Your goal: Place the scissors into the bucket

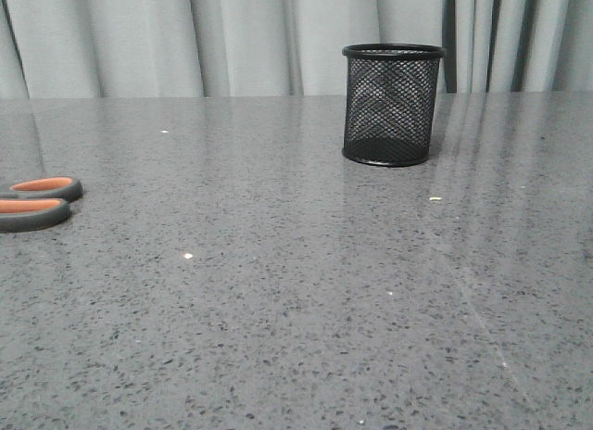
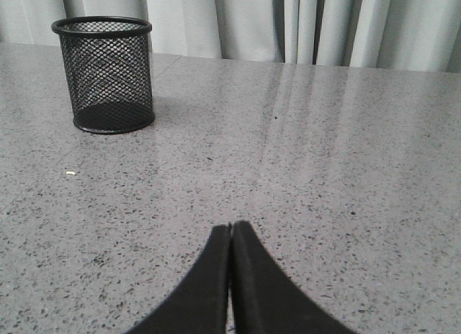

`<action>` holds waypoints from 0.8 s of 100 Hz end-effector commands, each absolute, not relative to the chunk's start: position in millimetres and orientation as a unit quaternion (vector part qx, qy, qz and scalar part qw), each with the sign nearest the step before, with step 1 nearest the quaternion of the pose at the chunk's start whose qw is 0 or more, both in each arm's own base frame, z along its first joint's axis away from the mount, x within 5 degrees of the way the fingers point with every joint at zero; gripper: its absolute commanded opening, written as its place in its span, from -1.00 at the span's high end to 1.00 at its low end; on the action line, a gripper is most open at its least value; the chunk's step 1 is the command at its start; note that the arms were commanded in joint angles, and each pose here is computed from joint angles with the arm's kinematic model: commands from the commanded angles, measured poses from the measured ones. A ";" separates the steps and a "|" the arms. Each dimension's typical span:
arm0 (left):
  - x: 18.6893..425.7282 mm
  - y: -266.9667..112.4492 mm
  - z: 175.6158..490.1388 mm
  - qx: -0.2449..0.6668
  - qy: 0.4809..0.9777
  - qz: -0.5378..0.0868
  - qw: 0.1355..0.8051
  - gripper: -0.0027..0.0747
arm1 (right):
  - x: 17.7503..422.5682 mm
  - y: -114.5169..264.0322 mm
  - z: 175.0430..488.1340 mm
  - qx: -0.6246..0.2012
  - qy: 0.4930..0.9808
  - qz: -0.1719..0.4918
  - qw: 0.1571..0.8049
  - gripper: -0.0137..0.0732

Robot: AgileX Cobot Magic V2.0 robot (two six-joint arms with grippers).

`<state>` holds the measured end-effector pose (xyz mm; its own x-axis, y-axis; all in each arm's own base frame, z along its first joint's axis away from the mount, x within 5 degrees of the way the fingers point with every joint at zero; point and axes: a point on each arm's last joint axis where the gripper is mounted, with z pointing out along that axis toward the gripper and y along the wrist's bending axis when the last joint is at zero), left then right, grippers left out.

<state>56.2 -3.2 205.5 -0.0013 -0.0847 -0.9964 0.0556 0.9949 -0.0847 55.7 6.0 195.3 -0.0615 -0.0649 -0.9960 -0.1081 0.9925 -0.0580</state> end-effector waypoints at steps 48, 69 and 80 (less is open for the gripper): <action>55.8 -3.0 200.0 -0.013 0.684 -0.053 0.727 0.98 | 54.5 5.3 201.1 -0.057 0.698 0.009 0.713 0.79; 55.8 -3.0 200.0 -0.013 0.684 -0.053 0.727 0.98 | 54.5 5.3 201.1 -0.057 0.698 0.009 0.713 0.79; 55.8 -3.0 200.0 -0.013 0.684 -0.053 0.727 0.98 | 54.5 5.3 201.7 -0.057 0.696 0.009 0.716 0.79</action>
